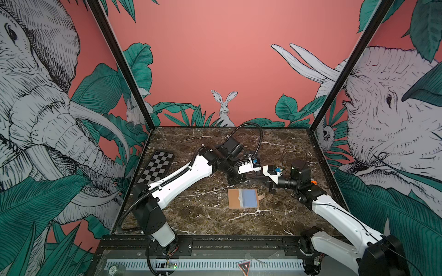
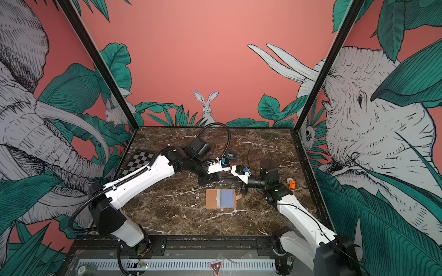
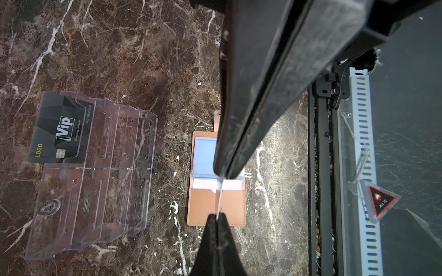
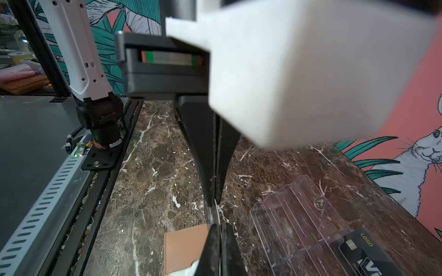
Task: Take the credit cards out of the card holder
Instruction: Pass the credit card.
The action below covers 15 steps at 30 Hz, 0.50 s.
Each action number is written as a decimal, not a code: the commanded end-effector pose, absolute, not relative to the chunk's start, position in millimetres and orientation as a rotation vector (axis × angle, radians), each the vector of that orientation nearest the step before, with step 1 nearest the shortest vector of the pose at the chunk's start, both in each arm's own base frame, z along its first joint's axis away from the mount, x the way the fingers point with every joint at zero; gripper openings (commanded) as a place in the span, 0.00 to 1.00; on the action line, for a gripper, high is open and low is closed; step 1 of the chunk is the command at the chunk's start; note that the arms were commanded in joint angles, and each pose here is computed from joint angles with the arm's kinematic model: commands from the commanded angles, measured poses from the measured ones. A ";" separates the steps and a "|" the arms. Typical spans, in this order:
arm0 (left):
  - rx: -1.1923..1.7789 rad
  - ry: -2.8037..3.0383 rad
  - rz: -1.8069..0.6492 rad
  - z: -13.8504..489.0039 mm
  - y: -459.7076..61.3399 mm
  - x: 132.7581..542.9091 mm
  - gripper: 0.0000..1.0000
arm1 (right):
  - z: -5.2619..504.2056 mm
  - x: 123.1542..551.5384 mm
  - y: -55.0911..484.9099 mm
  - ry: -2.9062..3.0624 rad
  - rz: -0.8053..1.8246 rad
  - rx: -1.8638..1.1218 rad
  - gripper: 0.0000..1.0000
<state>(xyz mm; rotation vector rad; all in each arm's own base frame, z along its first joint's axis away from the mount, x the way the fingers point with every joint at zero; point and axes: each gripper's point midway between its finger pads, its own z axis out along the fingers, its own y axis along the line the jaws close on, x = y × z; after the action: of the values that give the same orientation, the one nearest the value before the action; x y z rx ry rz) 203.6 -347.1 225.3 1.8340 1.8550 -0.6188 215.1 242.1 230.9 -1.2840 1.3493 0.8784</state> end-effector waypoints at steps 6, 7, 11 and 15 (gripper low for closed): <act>1.811 1.780 -0.615 238.0 -352.7 205.8 0.08 | 242.6 213.7 243.8 1.296 0.874 -1.304 0.00; 1.806 1.778 -0.608 238.6 -352.0 206.5 0.16 | 242.4 213.6 243.8 1.296 0.874 -1.305 0.00; 1.784 1.778 -0.586 236.5 -347.3 207.5 0.38 | 244.1 214.9 243.4 1.294 0.872 -1.300 0.00; 1.749 1.790 -0.581 233.7 -340.0 207.2 0.46 | 245.5 216.7 243.0 1.289 0.871 -1.295 0.00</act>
<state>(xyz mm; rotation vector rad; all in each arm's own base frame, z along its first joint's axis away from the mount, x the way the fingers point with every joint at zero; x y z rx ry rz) 208.8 -346.5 218.1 1.7923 1.8327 -0.5878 214.1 242.1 230.6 -1.2926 1.3455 0.8827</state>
